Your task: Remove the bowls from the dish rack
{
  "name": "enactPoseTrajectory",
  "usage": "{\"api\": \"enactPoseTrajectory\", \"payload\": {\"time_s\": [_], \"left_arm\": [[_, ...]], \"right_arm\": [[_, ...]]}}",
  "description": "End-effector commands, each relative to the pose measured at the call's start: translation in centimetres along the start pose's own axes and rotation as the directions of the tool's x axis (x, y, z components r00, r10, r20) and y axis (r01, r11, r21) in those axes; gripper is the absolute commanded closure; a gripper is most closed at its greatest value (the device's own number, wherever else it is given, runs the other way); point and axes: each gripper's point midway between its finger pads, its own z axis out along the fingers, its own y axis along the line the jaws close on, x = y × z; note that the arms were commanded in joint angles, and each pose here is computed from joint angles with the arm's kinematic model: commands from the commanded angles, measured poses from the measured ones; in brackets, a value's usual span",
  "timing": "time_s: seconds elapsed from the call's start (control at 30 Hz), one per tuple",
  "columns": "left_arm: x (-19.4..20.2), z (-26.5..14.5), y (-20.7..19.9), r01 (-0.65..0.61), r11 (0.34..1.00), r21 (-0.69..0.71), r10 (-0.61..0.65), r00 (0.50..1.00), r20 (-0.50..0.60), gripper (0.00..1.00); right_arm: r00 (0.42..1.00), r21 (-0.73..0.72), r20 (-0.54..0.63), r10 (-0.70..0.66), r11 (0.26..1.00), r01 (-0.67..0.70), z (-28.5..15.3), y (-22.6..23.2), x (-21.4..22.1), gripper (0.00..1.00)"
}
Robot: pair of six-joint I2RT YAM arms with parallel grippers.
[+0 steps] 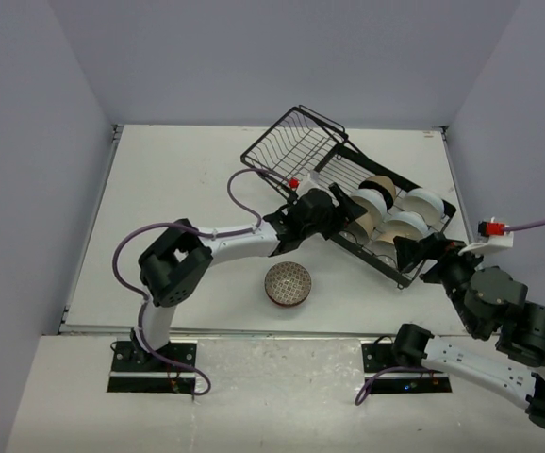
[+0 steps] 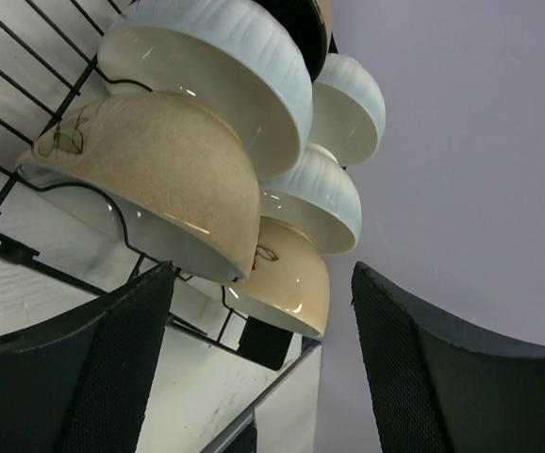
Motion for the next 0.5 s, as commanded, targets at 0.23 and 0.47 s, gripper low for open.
{"api": "enactPoseTrajectory", "payload": {"time_s": [0.23,0.47], "left_arm": [[-1.6,2.3,-0.9,0.079,0.995,0.058,-0.083,0.994,0.074,0.36],[-2.0,3.2,-1.4,0.079,0.991,0.107,-0.089,0.991,0.098,0.63]], "right_arm": [[0.999,-0.06,-0.018,-0.046,0.997,0.045,0.3,1.6,0.2,0.01],[0.996,-0.081,-0.036,-0.087,0.993,0.084,0.9,2.4,1.0,0.01]]}}
